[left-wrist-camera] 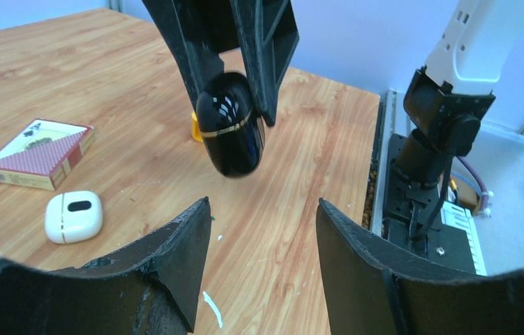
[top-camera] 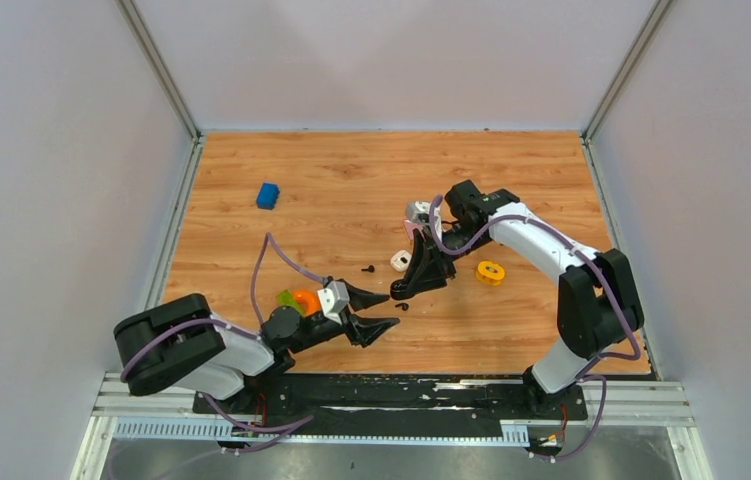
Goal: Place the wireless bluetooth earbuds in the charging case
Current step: Pick up the charging case at the center of the board, then open the charging case.
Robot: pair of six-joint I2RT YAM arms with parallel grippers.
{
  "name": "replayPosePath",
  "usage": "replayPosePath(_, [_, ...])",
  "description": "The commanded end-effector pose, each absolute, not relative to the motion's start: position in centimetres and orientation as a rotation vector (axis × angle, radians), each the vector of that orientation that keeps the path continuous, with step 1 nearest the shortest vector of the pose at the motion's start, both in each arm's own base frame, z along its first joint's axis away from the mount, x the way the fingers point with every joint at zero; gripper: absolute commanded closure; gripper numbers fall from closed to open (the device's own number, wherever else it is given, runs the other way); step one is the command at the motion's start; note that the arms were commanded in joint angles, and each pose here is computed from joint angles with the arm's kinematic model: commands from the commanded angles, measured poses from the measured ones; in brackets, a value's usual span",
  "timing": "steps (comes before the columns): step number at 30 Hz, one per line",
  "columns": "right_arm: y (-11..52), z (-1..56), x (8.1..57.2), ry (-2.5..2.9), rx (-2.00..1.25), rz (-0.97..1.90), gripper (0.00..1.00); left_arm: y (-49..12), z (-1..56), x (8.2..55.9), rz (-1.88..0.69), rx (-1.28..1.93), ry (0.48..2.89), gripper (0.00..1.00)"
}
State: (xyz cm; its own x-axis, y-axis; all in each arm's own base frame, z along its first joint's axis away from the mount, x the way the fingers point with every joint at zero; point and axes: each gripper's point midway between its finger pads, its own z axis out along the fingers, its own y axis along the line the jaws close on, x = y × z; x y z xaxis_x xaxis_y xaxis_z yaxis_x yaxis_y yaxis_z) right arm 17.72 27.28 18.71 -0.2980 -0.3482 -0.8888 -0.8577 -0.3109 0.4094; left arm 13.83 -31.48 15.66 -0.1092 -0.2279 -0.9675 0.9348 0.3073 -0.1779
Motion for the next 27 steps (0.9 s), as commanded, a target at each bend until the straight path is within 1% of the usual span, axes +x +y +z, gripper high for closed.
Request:
replayPosePath(1, [28.4,19.1,18.2,1.513,-1.5,1.652,0.83,-30.8,19.0,15.6,-1.111,0.617,1.227,0.36])
replayPosePath(6, [28.5,19.0,18.4,1.53,-1.496,1.573,0.83,-30.2,19.5,15.9,-1.062,0.618,1.253,0.36])
replayPosePath(11, [28.5,19.7,18.1,1.502,-1.496,1.585,0.82,-31.1,19.3,14.8,-1.12,0.684,1.239,0.38])
replayPosePath(16, [28.5,19.9,17.8,1.487,-1.502,1.597,0.81,-32.0,19.0,14.7,-1.155,0.694,1.243,0.38])
replayPosePath(27, [28.8,19.2,17.5,1.48,-1.559,1.502,0.8,-32.4,19.2,14.3,-1.186,0.712,1.223,0.45])
